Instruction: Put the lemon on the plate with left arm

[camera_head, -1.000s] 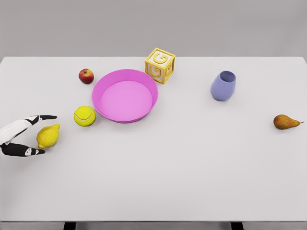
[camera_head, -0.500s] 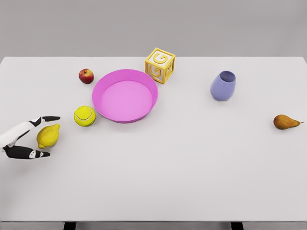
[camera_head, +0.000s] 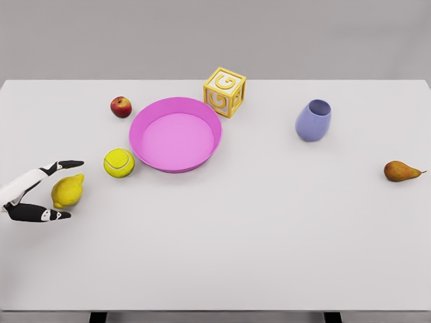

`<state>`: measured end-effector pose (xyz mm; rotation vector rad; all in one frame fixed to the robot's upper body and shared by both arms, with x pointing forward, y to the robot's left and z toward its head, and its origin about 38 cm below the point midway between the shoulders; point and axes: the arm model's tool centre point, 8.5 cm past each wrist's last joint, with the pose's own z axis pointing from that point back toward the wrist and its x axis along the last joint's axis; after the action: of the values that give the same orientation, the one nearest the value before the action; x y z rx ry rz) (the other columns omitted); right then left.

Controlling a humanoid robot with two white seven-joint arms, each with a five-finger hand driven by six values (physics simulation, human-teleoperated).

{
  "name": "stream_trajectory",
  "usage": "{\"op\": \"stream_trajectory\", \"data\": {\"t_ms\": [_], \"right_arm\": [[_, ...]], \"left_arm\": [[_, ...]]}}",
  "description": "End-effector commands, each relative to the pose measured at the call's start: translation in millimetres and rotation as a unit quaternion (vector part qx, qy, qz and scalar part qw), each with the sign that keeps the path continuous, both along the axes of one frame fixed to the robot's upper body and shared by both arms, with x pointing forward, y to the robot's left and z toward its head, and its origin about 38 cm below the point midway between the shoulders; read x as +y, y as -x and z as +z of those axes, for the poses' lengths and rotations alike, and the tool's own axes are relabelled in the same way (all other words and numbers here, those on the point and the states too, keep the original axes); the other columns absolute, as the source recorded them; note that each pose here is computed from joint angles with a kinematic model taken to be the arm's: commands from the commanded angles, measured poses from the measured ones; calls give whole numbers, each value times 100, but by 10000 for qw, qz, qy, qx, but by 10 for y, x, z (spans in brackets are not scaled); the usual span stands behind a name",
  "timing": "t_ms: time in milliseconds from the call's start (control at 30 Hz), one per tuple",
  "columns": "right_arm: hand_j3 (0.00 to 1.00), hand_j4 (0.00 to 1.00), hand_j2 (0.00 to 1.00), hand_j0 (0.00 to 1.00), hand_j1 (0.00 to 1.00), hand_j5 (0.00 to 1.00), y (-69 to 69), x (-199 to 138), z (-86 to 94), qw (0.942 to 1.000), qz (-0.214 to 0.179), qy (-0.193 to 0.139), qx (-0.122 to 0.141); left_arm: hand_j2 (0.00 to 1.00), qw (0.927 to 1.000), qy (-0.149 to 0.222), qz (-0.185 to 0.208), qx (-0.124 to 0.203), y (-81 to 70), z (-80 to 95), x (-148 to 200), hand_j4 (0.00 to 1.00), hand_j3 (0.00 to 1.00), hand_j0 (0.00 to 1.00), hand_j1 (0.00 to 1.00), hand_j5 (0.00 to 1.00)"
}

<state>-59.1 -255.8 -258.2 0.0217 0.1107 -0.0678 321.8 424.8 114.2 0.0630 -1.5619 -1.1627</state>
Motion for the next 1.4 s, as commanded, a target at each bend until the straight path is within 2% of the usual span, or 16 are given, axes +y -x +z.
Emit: {"op": "stream_trajectory", "data": {"t_ms": [0, 267, 533, 600, 733, 900, 1367], "right_arm": [[100, 100, 100, 100, 100, 100, -8, 1, -1, 10000, 2, -2, -5], [100, 100, 100, 100, 100, 100, -8, 1, -1, 10000, 2, -2, -5], [100, 100, 100, 100, 100, 100, -8, 1, -1, 10000, 2, -2, -5], [100, 100, 100, 100, 100, 100, -8, 1, -1, 10000, 2, -2, -5], [100, 100, 100, 100, 100, 100, -8, 1, -1, 10000, 2, -2, -5], [100, 100, 100, 100, 100, 100, -8, 1, -1, 10000, 2, -2, -5], [100, 100, 100, 100, 100, 100, -8, 1, -1, 10000, 2, -2, -5]], "left_arm": [[94, 10000, 41, 15, 9, -1, 0, 4, 94, 94, 94, 94, 94], [94, 10000, 48, 43, 27, -2, -11, 21, 94, 94, 94, 94, 94], [96, 9998, 213, 45, 7, -5, 4, 3, 96, 96, 96, 96, 96], [96, 9993, 352, -11, 106, 8, -53, -47, 96, 96, 96, 96, 96], [96, 9989, 362, 75, 294, 1, -101, -50, 96, 96, 96, 96, 96], [96, 9987, 414, 106, 285, -2, -87, -33, 96, 96, 96, 96, 96], [92, 9981, 390, 248, 419, -33, -192, 42, 92, 92, 92, 92, 92]]}}
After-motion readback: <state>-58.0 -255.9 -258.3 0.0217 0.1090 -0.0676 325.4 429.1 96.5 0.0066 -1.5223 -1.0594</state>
